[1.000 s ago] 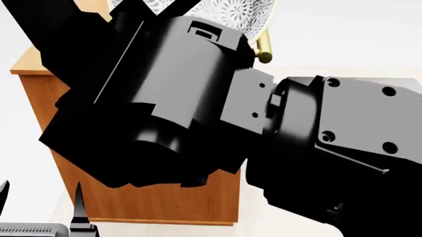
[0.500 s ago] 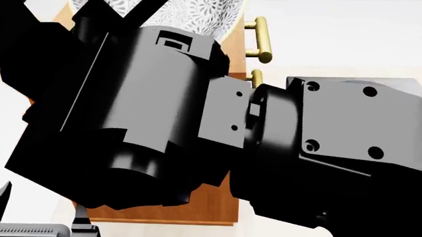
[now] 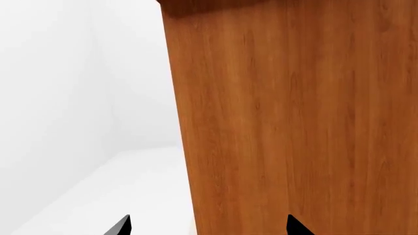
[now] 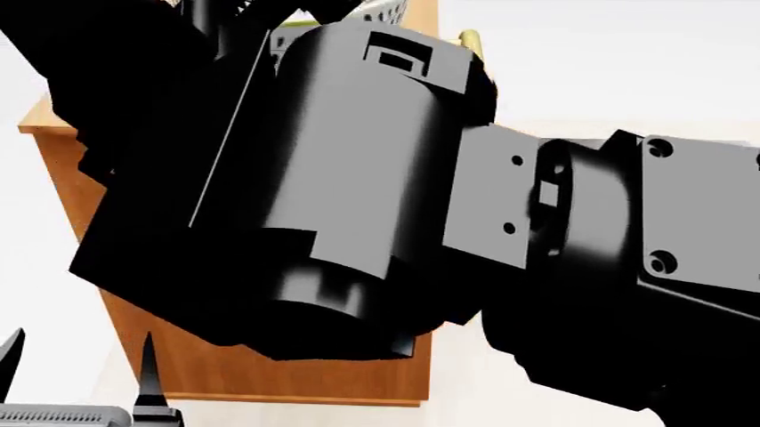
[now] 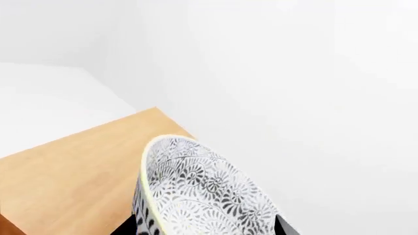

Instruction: Put the bowl on the top of the cabinet.

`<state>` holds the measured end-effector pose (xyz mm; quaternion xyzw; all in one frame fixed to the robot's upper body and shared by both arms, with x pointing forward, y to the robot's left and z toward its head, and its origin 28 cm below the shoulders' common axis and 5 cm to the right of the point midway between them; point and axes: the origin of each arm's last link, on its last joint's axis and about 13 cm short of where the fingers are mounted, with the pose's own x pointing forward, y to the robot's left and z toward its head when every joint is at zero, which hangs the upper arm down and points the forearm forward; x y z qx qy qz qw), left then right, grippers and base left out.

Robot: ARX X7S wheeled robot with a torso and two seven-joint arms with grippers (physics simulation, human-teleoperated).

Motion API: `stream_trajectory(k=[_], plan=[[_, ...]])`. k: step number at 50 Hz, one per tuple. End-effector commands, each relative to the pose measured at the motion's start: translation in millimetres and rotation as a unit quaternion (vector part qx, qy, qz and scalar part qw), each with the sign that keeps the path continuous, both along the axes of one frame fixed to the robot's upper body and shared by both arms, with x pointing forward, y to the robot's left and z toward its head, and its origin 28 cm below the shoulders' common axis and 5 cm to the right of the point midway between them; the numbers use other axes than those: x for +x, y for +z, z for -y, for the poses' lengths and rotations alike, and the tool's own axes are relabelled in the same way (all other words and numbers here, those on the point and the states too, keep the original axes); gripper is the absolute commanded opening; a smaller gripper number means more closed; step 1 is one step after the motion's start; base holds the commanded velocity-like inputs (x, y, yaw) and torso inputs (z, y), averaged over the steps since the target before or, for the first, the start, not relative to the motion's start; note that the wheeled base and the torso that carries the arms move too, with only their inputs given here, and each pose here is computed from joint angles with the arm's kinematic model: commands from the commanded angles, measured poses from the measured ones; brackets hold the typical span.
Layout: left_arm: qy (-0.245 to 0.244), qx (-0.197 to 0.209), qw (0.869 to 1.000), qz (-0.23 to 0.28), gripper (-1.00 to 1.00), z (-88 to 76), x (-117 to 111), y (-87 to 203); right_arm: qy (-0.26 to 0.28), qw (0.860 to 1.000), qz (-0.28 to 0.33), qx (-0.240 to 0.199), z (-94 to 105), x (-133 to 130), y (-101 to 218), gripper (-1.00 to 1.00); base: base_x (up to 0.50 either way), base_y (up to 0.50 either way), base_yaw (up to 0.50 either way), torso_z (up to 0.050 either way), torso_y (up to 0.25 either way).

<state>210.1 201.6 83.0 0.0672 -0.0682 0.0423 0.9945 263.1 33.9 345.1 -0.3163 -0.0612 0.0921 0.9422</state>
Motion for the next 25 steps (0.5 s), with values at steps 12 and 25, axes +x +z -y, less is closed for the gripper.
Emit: stream_trajectory(k=[12,25], plan=[[0.0,0.002,1.0,0.002,1.0,1.2,-0.7,0.2,-0.002,1.0,0.021,0.018,18.3,-13.5,15.4,1.0,0.0,0.0,0.0,0.0,0.0],[-0.001,0.001,1.0,0.007,1.0,2.9,-2.2,4.9,-0.001,0.998,0.057,0.034,41.4,-56.8,36.3,1.0,0.0,0.0,0.0,0.0,0.0]])
